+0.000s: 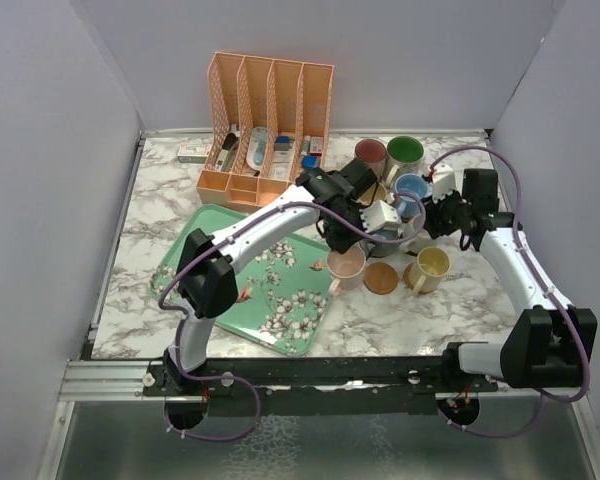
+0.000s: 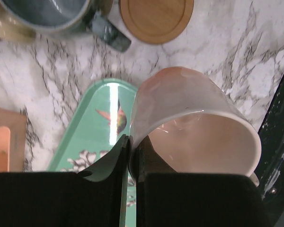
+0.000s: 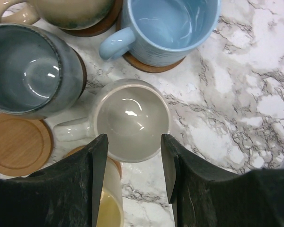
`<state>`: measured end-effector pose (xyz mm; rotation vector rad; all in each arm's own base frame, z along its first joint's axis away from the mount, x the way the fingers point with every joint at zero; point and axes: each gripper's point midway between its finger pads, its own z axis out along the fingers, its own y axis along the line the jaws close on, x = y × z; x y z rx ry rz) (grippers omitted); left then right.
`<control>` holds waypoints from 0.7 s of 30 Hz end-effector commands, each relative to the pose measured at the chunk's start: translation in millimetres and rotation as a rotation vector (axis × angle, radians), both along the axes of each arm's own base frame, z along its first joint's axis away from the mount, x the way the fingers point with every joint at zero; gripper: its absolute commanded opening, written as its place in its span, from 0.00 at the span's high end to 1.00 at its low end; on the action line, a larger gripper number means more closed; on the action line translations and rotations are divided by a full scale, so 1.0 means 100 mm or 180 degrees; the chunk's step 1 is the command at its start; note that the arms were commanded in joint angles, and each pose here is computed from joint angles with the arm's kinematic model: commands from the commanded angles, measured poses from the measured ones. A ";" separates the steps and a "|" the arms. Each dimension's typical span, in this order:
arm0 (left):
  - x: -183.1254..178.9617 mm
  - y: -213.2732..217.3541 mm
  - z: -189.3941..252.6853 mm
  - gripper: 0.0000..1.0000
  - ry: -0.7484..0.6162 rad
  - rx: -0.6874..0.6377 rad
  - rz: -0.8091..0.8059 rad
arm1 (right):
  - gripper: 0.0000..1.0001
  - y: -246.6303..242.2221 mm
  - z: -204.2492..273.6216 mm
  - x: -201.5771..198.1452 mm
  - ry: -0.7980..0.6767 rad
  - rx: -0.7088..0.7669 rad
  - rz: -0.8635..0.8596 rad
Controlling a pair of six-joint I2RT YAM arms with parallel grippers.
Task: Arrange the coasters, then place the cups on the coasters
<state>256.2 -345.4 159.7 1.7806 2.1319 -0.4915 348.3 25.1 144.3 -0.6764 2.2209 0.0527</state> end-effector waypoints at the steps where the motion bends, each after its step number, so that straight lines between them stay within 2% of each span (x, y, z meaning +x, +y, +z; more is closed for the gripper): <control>1: -0.10 -0.37 0.16 1.00 0.0040 -0.0183 -0.0223 | 0.51 -0.20 0.15 0.13 -0.0211 -0.0043 -0.0321; 6: -0.04 -0.66 0.16 1.00 -0.0029 -0.0192 -0.0346 | 0.51 -0.38 0.14 0.15 -0.0210 -0.0074 -0.0579; 11: 0.04 -0.86 0.14 1.00 -0.0284 -0.0195 -0.0593 | 0.51 -0.56 0.10 0.16 -0.0167 -0.0109 -0.0796; 17: 0.02 -1.01 0.08 1.00 -0.0480 -0.0142 -0.0818 | 0.51 -0.59 0.11 0.13 -0.0171 -0.0092 -0.0806; 21: 0.07 -1.05 -0.01 1.00 -0.0564 -0.0040 -0.0752 | 0.51 -0.57 0.12 0.11 -0.0189 -0.0072 -0.0771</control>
